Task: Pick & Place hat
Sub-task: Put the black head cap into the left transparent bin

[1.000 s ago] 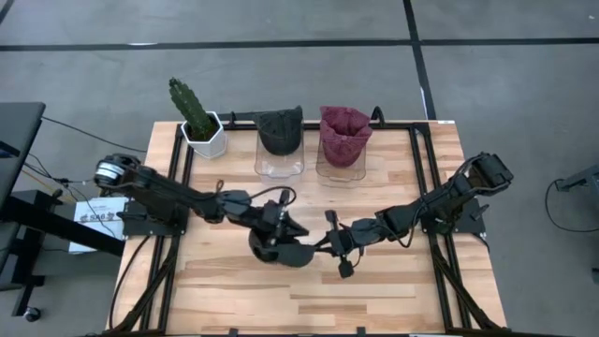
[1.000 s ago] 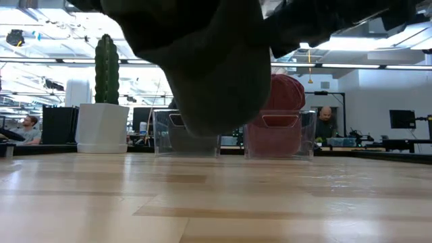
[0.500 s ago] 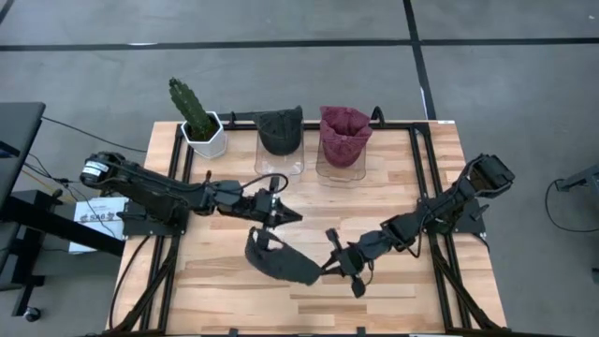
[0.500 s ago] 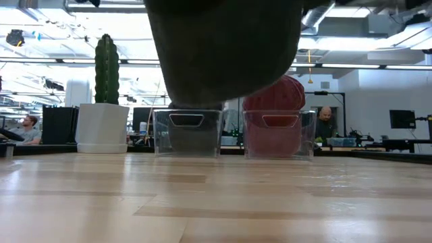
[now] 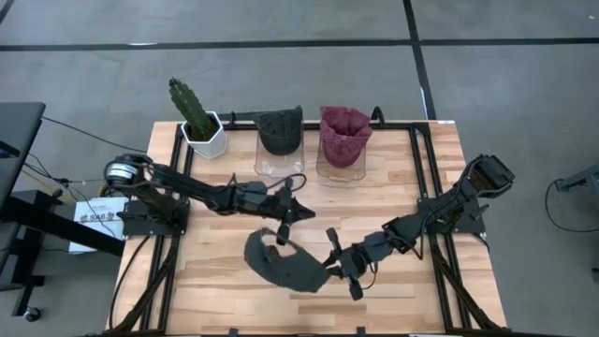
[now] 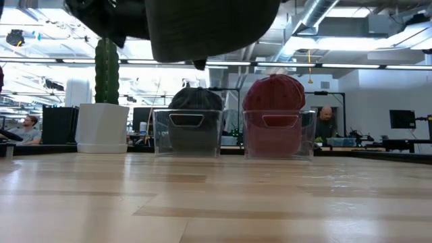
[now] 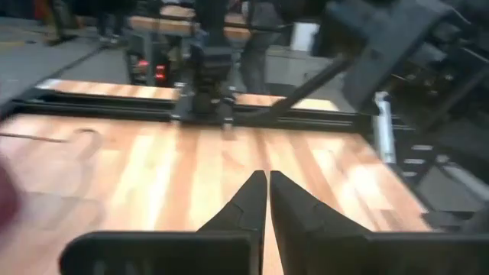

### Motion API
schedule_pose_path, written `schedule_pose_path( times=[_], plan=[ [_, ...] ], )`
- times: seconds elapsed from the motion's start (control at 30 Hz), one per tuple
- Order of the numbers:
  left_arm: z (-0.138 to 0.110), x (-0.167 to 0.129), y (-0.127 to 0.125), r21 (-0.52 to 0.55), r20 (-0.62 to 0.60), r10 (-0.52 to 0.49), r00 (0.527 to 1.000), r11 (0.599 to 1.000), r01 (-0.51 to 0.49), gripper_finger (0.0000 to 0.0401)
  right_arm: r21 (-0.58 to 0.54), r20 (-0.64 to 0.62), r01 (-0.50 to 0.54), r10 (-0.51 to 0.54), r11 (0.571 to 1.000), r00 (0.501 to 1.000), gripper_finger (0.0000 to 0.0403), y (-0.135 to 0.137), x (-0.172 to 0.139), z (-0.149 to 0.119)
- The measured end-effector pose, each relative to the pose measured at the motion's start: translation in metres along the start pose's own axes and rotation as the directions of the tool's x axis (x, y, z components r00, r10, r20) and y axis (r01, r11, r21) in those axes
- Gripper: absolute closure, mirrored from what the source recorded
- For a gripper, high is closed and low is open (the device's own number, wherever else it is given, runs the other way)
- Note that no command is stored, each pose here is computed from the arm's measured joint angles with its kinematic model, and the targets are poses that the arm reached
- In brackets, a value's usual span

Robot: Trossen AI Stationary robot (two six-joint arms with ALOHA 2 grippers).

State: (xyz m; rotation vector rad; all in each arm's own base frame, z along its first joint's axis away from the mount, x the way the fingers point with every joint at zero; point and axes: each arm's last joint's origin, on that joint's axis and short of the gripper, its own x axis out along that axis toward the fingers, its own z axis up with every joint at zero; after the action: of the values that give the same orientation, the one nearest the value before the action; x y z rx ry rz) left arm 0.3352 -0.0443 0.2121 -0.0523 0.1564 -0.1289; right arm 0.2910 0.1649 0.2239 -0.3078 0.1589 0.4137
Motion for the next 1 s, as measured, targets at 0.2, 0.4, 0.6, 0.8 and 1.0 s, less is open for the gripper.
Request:
schedule_pose_path(
  times=[0.2, 0.4, 0.6, 0.8, 1.0],
  plan=[
    [-0.011, 0.009, -0.007, -0.082, 0.018, -0.171, 0.985, 0.982, 0.172, 0.0384, 0.07, -0.059, 0.046, -0.042, 0.996, 0.997, 0.0402, -0.015, -0.001, -0.018],
    [0.005, -0.001, -0.032, -0.064, 0.075, -0.368, 0.927, 0.926, 0.373, 0.0384, 0.164, -0.161, 0.121, -0.094, 0.979, 0.982, 0.0402, -0.03, -0.007, -0.046],
    [0.028, -0.019, -0.052, 0.061, 0.128, -0.417, 0.9, 0.909, 0.412, 0.0384, 0.192, -0.156, 0.144, -0.115, 0.971, 0.981, 0.0402, -0.035, -0.01, -0.052],
    [0.036, -0.027, -0.045, 0.127, 0.121, -0.221, 0.968, 0.97, 0.206, 0.0384, 0.134, -0.033, 0.004, 0.001, 0.991, 0.999, 0.0402, -0.019, -0.009, -0.04],
    [0.015, -0.013, -0.038, 0.147, 0.035, -0.131, 0.991, 0.981, 0.124, 0.0384, 0.074, 0.036, -0.053, 0.05, 0.996, 0.998, 0.0402, -0.002, -0.01, -0.031]
  ],
)
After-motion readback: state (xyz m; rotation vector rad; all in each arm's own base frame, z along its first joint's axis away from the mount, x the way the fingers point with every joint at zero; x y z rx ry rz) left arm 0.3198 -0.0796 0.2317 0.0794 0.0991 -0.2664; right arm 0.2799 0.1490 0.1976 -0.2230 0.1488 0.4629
